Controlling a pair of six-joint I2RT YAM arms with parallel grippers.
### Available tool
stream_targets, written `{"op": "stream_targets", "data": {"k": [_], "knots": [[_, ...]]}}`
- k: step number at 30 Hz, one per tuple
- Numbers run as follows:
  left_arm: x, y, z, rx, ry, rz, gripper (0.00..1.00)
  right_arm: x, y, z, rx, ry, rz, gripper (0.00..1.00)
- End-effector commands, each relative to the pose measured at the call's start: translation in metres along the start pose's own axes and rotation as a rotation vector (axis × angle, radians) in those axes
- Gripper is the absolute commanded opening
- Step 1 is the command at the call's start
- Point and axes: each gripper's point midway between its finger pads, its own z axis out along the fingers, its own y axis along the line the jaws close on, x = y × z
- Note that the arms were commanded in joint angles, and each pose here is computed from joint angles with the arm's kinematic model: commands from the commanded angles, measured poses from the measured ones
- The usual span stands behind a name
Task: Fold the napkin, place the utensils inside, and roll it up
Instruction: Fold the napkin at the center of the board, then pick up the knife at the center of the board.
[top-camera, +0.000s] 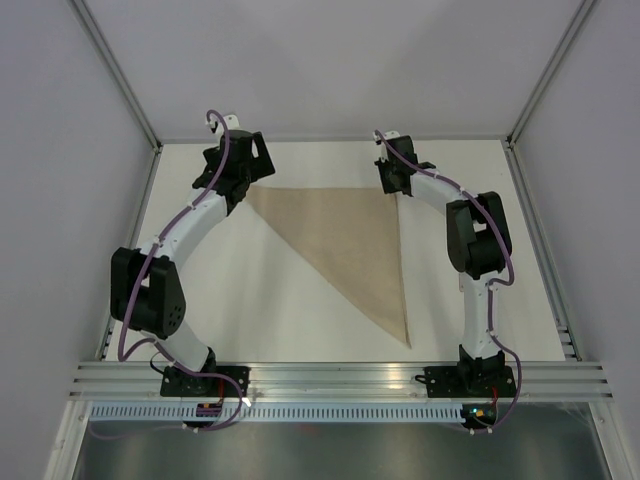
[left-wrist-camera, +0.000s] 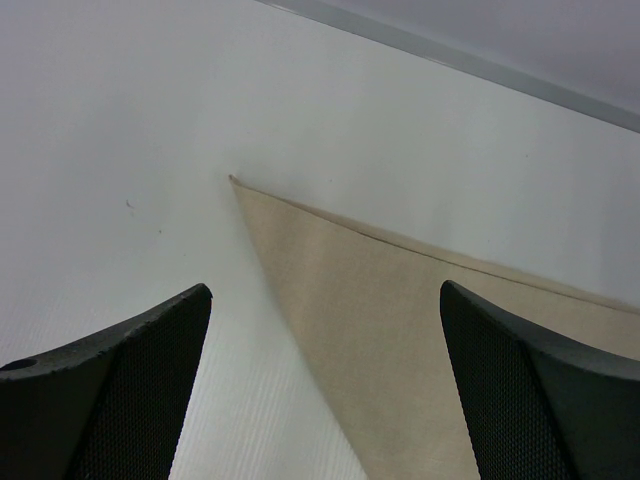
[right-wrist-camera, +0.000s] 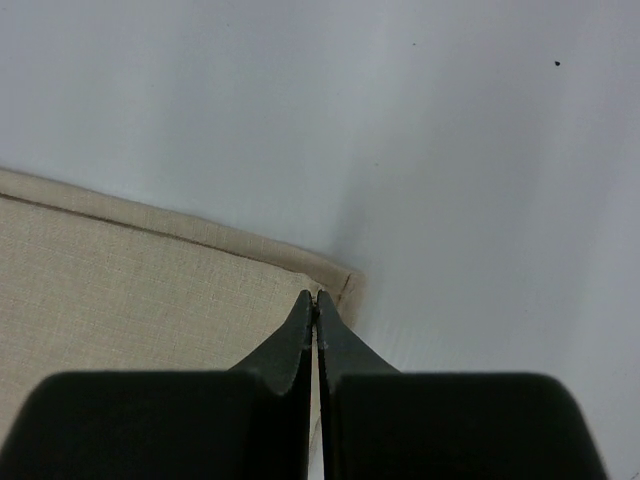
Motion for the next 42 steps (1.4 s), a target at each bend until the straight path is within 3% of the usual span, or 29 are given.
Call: {"op": "stream_targets", "data": {"k": [1,4,8,12,18,21,22,27,32,35,42], "knots": [[-0.010,-0.006,0.005,0.018,-0.023,-0.045,1.00,-0.016,-0.018,0.005,0.063,-0.038,0.005,0.01],[-0.009,-0.007,0.006,0.021,-0.022,-0.045,1.00,-0.009,-0.023,0.012,0.077,-0.021,0.005,0.10],[-0.005,-0.006,0.007,0.025,-0.020,-0.046,1.00,-0.005,-0.029,0.015,0.091,-0.011,0.000,0.36],[-0.001,-0.006,0.008,0.031,-0.012,-0.046,1.00,-0.010,-0.033,0.013,0.099,-0.019,0.002,0.50],[0.002,-0.009,0.002,0.068,-0.015,-0.073,1.00,-0.048,-0.061,-0.032,0.056,-0.064,0.036,0.51],[0.004,-0.013,-0.004,0.113,-0.020,-0.095,1.00,-0.039,-0.073,-0.068,-0.045,-0.020,0.042,0.43],[0.006,-0.016,-0.006,0.135,-0.013,-0.095,1.00,-0.037,-0.101,-0.087,-0.028,-0.025,0.033,0.43],[0.013,-0.027,-0.017,0.230,-0.005,-0.125,1.00,0.065,-0.168,-0.129,-0.001,0.192,0.058,0.42],[0.022,-0.038,-0.031,0.322,0.020,-0.152,1.00,0.149,-0.164,-0.167,-0.016,0.355,0.127,0.43],[0.024,-0.039,-0.037,0.347,0.028,-0.147,1.00,0.165,-0.151,-0.186,-0.016,0.351,0.159,0.50],[0.016,-0.044,-0.048,0.392,-0.001,-0.150,1.00,0.194,-0.125,-0.209,-0.045,0.398,0.231,0.51]]}}
